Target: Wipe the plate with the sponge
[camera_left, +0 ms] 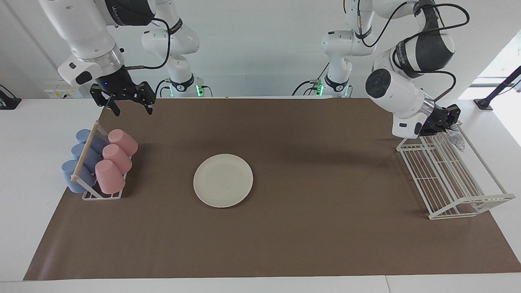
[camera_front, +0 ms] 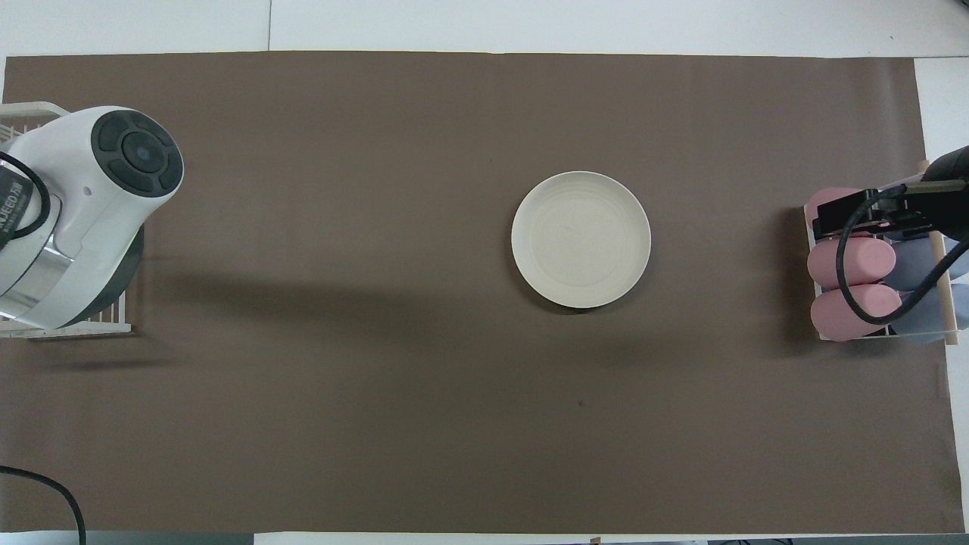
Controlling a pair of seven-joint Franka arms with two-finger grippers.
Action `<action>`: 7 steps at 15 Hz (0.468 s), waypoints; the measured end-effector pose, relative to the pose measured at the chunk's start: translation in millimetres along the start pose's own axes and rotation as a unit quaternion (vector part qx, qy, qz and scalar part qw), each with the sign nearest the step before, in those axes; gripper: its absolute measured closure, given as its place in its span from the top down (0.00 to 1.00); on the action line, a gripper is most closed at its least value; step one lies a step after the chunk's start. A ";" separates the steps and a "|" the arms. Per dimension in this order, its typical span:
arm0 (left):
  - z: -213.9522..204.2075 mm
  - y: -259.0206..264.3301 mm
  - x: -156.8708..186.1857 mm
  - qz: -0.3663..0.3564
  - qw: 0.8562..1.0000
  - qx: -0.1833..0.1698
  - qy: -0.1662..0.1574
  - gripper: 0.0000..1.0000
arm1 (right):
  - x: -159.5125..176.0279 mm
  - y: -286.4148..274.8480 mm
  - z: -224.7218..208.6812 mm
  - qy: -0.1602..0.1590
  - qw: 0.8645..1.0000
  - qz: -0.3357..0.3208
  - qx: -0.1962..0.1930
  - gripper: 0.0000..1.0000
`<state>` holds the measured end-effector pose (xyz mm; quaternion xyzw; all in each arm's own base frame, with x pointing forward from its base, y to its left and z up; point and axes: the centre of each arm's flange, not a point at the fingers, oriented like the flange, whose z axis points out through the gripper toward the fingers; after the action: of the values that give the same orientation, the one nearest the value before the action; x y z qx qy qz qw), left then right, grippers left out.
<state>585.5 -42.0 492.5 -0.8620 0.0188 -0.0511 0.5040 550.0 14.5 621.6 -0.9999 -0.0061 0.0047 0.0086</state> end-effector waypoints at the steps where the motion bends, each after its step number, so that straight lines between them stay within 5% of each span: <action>1: 8.3 9.3 -1.1 -0.003 1.000 0.012 0.004 0.06 | -0.4 0.0 -0.4 -0.001 1.000 0.000 0.000 1.00; 7: 60.4 87.3 -14.6 -0.068 0.995 0.075 0.014 0.06 | -0.7 -0.2 -2.8 0.000 1.000 0.000 0.000 1.00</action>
<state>579.1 -31.3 386.0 -0.8201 -0.0374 -0.0984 0.5624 549.3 14.6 624.4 -0.9999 -0.0062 0.0052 0.0086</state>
